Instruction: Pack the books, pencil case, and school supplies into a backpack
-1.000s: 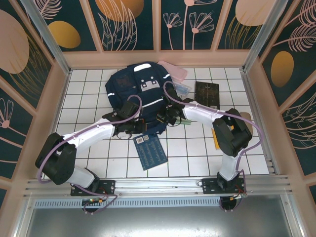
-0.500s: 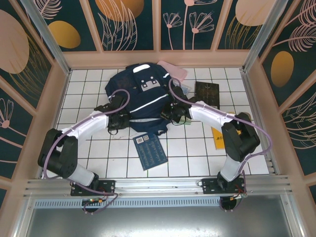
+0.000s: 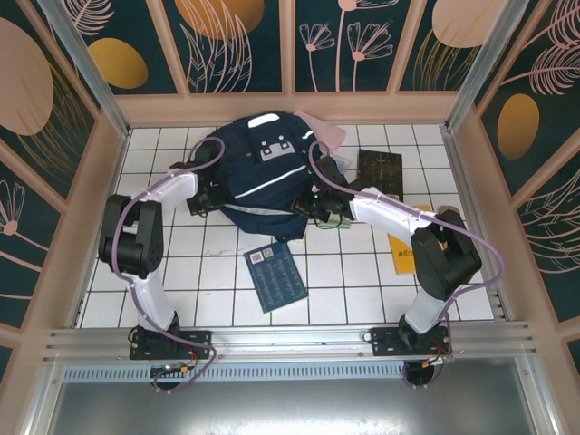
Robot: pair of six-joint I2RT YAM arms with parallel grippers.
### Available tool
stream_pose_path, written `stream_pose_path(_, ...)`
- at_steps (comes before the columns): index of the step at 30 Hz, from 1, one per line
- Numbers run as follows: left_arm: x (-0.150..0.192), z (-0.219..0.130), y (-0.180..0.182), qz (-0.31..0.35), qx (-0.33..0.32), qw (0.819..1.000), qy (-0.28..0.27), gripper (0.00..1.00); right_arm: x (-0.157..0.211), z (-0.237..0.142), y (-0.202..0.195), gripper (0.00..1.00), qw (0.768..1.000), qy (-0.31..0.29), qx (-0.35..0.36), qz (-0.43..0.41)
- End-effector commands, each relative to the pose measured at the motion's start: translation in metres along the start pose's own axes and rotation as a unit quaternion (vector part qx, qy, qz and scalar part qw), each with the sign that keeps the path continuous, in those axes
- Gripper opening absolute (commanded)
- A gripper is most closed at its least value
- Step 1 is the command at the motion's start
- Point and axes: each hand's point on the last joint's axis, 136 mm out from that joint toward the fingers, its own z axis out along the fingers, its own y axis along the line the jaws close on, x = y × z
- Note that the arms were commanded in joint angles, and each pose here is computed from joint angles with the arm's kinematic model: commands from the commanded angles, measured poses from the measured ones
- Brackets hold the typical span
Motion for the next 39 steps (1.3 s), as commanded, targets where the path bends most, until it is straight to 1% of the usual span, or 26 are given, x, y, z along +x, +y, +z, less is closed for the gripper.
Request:
stream_pose_path(1, -0.057, 0.008, 0.049, -0.07, -0.081, 0.991, -0.077, 0.0, -0.002, -0.03, -0.019, 0.0, 0.999, -0.015, 0.033, -0.011)
stream_pose_path(6, -0.076, 0.018, 0.066, -0.095, -0.103, 0.986, -0.09, 0.0, -0.003, -0.033, -0.02, 0.0, 0.999, -0.017, 0.033, -0.019)
stream_pose_path(9, -0.081, 0.013, 0.071, -0.104, -0.102, 0.984, -0.097, 0.0, -0.004, -0.032, -0.017, 0.0, 0.999, -0.015, 0.029, -0.026)
stream_pose_path(11, -0.078, 0.005, 0.072, -0.106, -0.095, 0.985, -0.1, 0.0, -0.005, -0.029, -0.013, 0.0, 0.999, -0.011, 0.021, -0.031)
stream_pose_path(15, -0.055, -0.017, 0.071, -0.107, -0.06, 0.988, -0.094, 0.0, -0.01, -0.022, 0.001, 0.0, 0.999, -0.006, 0.006, -0.048)
stream_pose_path(17, -0.039, -0.025, 0.069, -0.1, -0.036, 0.991, -0.084, 0.0, -0.017, -0.019, 0.004, 0.0, 0.998, -0.011, 0.016, -0.063)
stream_pose_path(20, -0.013, -0.038, 0.054, -0.076, 0.033, 0.994, -0.066, 0.0, -0.035, -0.02, 0.001, 0.0, 0.996, -0.021, 0.035, -0.075)
stream_pose_path(22, -0.002, -0.041, 0.046, -0.059, 0.063, 0.995, -0.055, 0.0, -0.045, -0.024, 0.0, 0.0, 0.996, -0.028, 0.034, -0.075)
stream_pose_path(23, 0.0, -0.043, 0.045, -0.052, 0.067, 0.995, -0.057, 0.0, -0.049, -0.026, -0.001, 0.0, 0.996, -0.031, 0.034, -0.075)
stream_pose_path(24, -0.001, -0.044, 0.048, -0.048, 0.061, 0.995, -0.061, 0.0, -0.049, -0.027, -0.001, 0.0, 0.996, -0.03, 0.034, -0.079)
stream_pose_path(25, -0.003, -0.042, 0.054, -0.045, 0.042, 0.996, -0.067, 0.0, -0.048, -0.029, 0.0, 0.0, 0.996, -0.029, 0.034, -0.084)
stream_pose_path(29, -0.021, -0.032, 0.074, -0.033, -0.033, 0.996, -0.075, 0.0, -0.058, -0.042, -0.019, 0.0, 0.995, -0.039, 0.047, -0.077)
stream_pose_path(30, -0.022, -0.019, 0.078, -0.027, -0.05, 0.996, -0.064, 0.0, -0.059, -0.045, -0.023, 0.0, 0.995, -0.041, 0.048, -0.076)
stream_pose_path(32, -0.03, -0.006, 0.084, -0.02, -0.076, 0.995, -0.059, 0.0, -0.06, -0.052, -0.029, 0.0, 0.995, -0.046, 0.046, -0.072)
stream_pose_path(35, -0.039, 0.009, 0.09, -0.023, -0.094, 0.994, -0.054, 0.0, -0.058, -0.057, -0.032, 0.0, 0.996, -0.047, 0.041, -0.07)
stream_pose_path(39, -0.044, 0.008, 0.092, -0.035, -0.101, 0.992, -0.059, 0.0, -0.049, -0.052, -0.023, 0.0, 0.997, -0.037, 0.013, -0.072)
